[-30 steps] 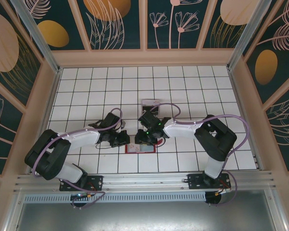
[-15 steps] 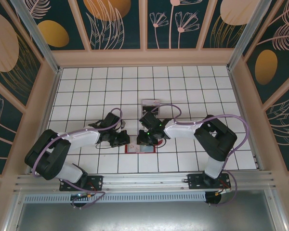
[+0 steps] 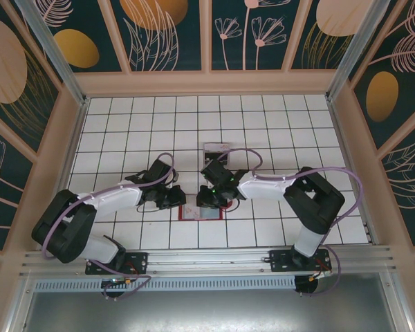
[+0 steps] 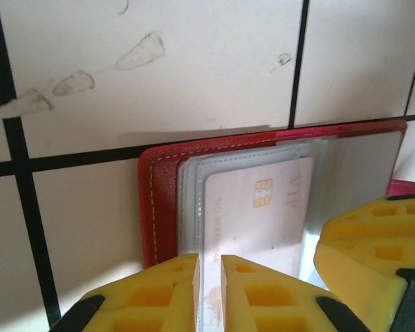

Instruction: Take the credit cards out of the card holder

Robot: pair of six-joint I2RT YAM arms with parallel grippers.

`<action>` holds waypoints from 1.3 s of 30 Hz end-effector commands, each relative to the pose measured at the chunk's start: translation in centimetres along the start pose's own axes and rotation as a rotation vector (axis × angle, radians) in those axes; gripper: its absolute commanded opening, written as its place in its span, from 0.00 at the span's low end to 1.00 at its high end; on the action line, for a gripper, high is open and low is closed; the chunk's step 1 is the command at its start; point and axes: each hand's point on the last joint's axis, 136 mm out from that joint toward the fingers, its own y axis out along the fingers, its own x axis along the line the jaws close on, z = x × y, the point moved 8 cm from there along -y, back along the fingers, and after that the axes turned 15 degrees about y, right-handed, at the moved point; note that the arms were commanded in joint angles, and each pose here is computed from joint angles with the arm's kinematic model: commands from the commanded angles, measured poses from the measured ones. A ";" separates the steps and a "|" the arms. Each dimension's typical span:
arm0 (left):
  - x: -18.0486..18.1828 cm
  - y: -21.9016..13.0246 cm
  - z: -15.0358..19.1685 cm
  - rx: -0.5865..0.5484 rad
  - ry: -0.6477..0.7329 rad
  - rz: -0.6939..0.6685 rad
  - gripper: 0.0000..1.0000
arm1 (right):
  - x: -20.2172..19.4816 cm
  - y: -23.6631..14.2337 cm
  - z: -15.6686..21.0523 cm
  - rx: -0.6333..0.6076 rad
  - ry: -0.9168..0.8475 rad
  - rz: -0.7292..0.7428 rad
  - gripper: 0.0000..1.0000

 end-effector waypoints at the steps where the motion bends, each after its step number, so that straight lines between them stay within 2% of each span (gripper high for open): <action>1: -0.3 -0.4 -0.2 -0.002 0.007 -0.017 0.17 | 0.5 -0.8 0.0 -0.005 0.007 -0.062 0.21; 5: -0.1 -0.4 -0.1 -0.001 0.002 -0.019 0.18 | 0.7 -0.5 0.1 0.013 0.013 -0.103 0.22; 17: -0.1 -0.3 -0.1 0.003 0.001 -0.021 0.18 | 0.1 0.4 0.1 0.030 0.021 -0.103 0.27; 39: 0.0 -0.3 -0.1 0.005 0.005 -0.026 0.18 | 0.0 1.5 -0.3 0.042 0.017 -0.073 0.27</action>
